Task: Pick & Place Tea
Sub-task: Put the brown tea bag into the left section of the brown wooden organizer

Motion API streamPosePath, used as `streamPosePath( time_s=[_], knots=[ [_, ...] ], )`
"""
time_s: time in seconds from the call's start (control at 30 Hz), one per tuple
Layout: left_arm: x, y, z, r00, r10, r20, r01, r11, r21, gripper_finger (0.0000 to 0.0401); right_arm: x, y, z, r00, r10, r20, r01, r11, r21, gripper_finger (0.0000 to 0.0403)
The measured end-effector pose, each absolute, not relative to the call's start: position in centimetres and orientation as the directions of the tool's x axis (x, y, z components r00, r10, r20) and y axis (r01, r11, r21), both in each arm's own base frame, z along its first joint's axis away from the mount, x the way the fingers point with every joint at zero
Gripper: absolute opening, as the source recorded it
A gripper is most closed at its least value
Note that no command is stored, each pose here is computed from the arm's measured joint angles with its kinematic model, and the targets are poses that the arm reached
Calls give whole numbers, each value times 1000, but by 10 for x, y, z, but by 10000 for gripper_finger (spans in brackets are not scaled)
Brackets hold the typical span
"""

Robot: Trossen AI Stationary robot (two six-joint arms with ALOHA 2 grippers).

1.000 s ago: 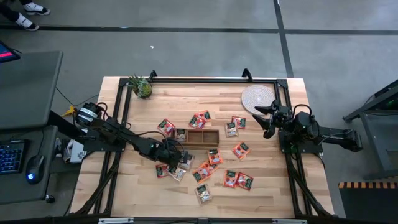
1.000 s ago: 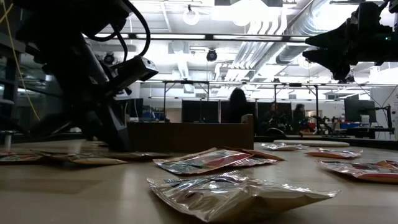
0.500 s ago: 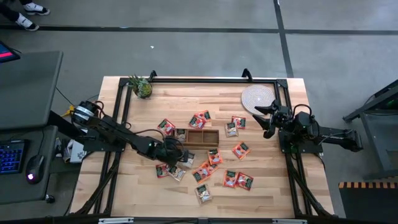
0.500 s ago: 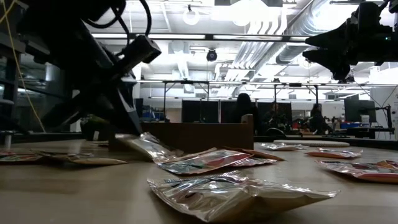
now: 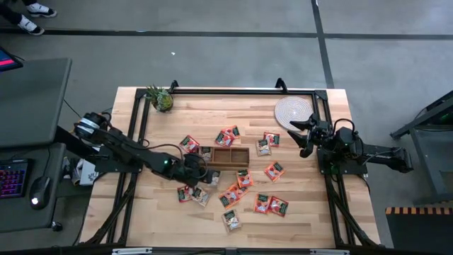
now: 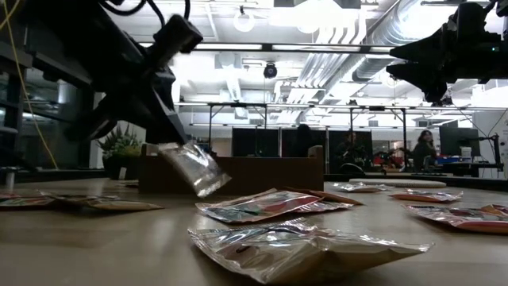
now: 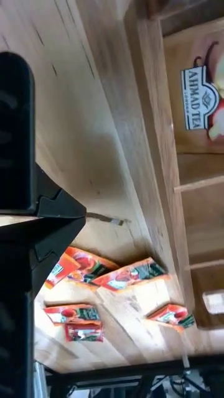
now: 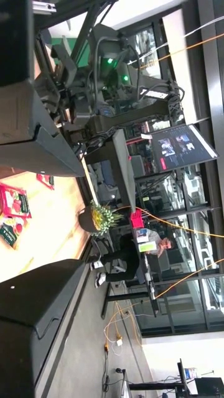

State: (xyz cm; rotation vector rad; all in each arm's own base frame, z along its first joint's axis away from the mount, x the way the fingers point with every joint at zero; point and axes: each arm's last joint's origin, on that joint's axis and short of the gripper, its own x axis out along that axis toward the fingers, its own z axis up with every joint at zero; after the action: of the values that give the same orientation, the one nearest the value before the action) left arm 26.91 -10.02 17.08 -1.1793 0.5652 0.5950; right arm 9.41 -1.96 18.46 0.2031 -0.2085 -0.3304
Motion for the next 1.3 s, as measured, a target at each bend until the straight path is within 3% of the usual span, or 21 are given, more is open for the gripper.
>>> streamPosePath(
  time_s=[0.33, 0.77, 1.3],
  knots=[
    [264, -106, 189, 779, 157, -608, -615, 383, -689, 0, 94, -20, 185, 925, -340, 169, 299, 926, 230, 225],
    [233, -95, 230, 805, 316, -502, -592, 477, -649, 0, 94, -20, 184, 925, -341, 168, 299, 926, 230, 225],
    [222, -91, 231, 773, 261, -578, -613, 542, -575, 0, 94, -20, 185, 925, -341, 168, 299, 926, 230, 225]
  ],
)
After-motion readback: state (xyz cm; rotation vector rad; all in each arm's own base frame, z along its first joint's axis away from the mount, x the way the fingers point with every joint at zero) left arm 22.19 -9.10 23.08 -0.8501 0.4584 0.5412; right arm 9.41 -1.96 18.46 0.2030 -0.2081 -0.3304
